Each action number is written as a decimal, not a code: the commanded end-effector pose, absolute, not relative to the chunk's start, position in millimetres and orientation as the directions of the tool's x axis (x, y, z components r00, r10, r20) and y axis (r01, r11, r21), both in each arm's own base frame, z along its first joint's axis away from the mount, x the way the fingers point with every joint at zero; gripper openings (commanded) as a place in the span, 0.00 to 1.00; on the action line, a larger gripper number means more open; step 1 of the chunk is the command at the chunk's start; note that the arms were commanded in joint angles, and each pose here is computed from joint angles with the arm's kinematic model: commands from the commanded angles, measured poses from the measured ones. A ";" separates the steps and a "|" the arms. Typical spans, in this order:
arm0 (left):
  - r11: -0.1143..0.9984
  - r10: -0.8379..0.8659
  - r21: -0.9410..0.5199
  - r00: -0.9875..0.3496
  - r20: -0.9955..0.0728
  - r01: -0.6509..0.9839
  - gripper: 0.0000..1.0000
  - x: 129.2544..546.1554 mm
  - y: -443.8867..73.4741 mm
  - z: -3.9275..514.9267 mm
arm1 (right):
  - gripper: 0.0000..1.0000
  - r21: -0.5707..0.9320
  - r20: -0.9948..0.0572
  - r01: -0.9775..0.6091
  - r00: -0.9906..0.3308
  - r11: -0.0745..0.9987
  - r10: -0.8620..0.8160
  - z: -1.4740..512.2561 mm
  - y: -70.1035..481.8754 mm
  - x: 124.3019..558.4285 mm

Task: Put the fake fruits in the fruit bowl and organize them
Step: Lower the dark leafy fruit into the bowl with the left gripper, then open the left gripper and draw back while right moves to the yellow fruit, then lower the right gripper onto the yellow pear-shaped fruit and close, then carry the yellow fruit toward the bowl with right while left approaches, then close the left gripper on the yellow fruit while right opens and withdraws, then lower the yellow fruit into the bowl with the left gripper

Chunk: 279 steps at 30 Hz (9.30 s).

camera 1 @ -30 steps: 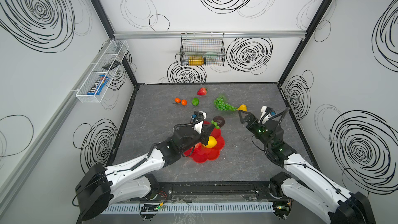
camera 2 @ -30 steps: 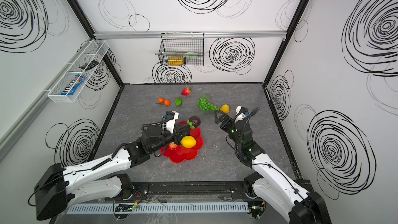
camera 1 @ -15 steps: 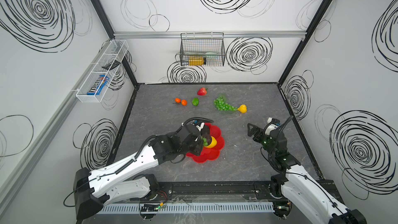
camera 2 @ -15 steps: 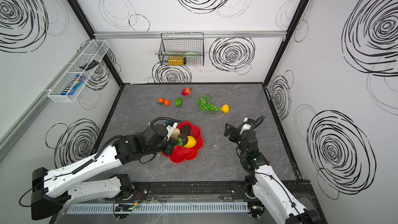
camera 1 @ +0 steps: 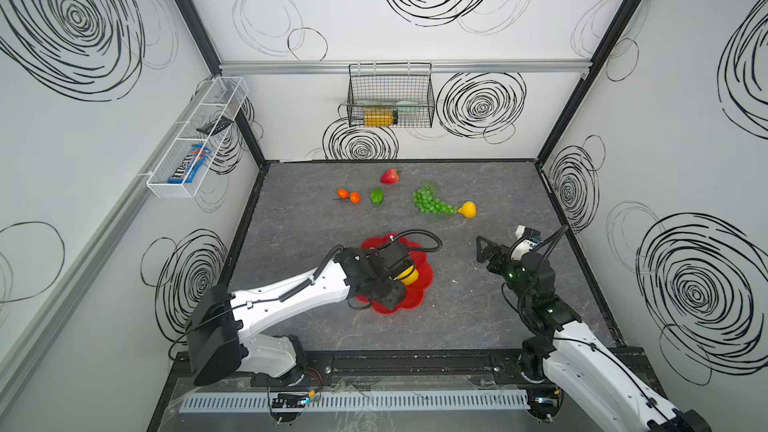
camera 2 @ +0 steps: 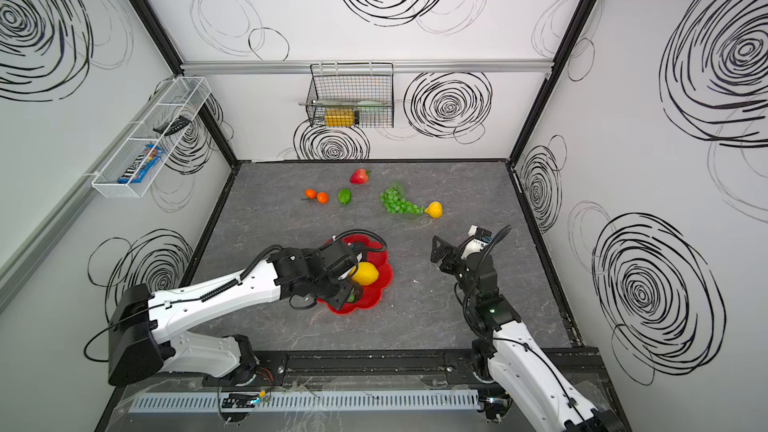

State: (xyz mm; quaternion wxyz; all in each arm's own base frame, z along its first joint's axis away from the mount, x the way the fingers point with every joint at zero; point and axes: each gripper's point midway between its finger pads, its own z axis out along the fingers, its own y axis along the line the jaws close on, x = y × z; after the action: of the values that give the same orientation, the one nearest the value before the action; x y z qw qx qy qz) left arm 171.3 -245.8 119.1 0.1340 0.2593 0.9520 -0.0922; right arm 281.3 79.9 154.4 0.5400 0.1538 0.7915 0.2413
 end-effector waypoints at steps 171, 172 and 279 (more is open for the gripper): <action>0.479 -0.262 -0.455 -0.372 -0.890 0.751 0.87 207.2 -294.7 227.1 | 0.52 0.865 -0.419 -0.275 -0.856 0.420 0.303 186.0 248.1 246.8; 0.482 -0.253 -0.448 -0.370 -0.894 0.753 0.88 207.5 -298.2 225.3 | 0.53 0.867 -0.417 -0.279 -0.859 0.412 0.296 186.5 250.9 243.0; 0.685 0.694 -0.043 -0.669 -0.265 0.728 0.59 193.8 -305.7 58.5 | 0.93 0.617 -0.746 -0.225 -0.471 0.754 0.470 131.2 116.2 255.1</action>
State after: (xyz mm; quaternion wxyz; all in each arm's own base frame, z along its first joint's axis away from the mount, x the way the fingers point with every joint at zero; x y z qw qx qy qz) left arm 191.6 -302.0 53.8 0.1081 0.3786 0.9160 -0.0775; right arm 253.8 117.1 125.4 0.4963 0.0726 0.7970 0.3365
